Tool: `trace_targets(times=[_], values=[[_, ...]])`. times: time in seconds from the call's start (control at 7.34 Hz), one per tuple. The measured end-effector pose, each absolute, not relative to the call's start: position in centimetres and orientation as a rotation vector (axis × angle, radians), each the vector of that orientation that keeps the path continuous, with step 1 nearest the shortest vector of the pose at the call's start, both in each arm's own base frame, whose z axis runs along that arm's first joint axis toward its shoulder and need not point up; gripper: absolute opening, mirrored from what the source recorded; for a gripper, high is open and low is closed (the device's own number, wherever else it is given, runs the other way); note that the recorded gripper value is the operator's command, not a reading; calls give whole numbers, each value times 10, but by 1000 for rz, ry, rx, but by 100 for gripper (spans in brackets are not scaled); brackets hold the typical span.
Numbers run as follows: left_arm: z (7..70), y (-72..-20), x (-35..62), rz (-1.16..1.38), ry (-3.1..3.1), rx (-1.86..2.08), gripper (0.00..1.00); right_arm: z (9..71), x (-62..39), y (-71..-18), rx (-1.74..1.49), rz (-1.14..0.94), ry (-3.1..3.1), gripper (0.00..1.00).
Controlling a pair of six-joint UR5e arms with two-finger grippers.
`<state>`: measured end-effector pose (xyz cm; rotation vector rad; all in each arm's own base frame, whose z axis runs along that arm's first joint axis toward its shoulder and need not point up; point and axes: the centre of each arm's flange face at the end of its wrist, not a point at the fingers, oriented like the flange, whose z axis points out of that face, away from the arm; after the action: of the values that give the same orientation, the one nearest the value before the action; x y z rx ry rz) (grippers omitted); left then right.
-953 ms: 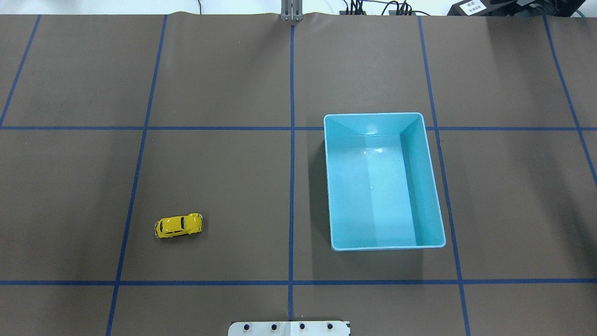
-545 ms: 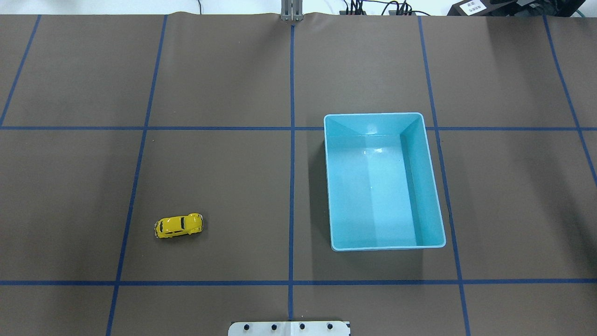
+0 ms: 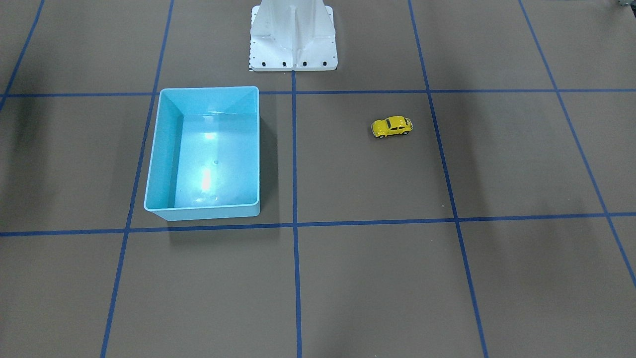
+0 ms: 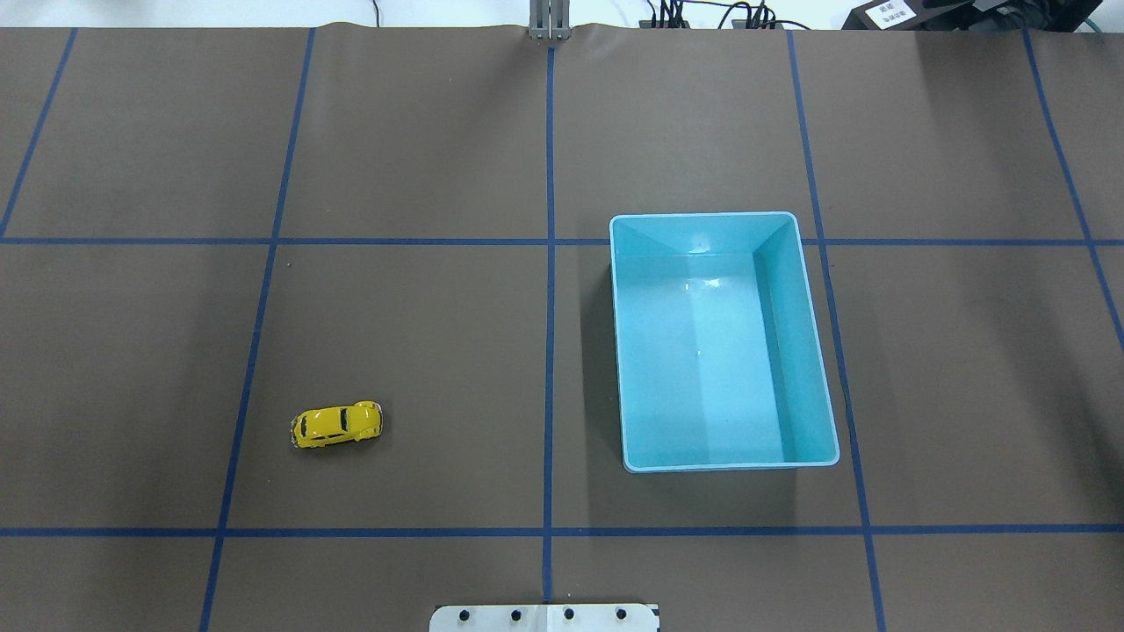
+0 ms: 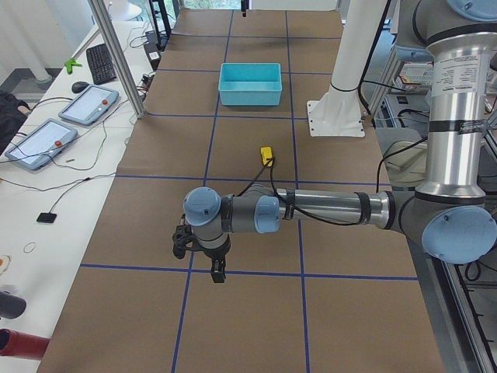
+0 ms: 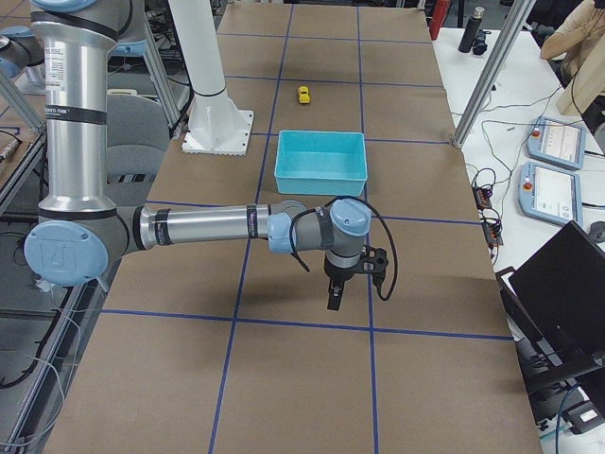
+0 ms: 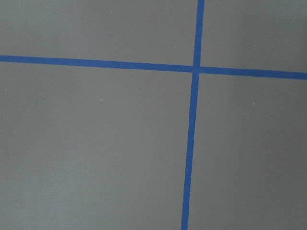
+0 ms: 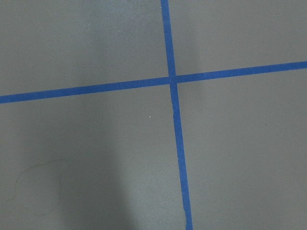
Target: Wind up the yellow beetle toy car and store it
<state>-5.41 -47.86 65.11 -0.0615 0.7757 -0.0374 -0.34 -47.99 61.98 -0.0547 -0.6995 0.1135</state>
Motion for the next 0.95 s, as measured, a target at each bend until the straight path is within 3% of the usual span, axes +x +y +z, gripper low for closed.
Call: trace_targets(times=[0.68, 0.95], values=[[646, -483, -54, -25, 772, -46, 100, 618, -4, -480, -52, 112, -700, 100], [613, -488, -54, -3, 772, 10, 100, 619, -4, -480, -53, 113, -699, 100]])
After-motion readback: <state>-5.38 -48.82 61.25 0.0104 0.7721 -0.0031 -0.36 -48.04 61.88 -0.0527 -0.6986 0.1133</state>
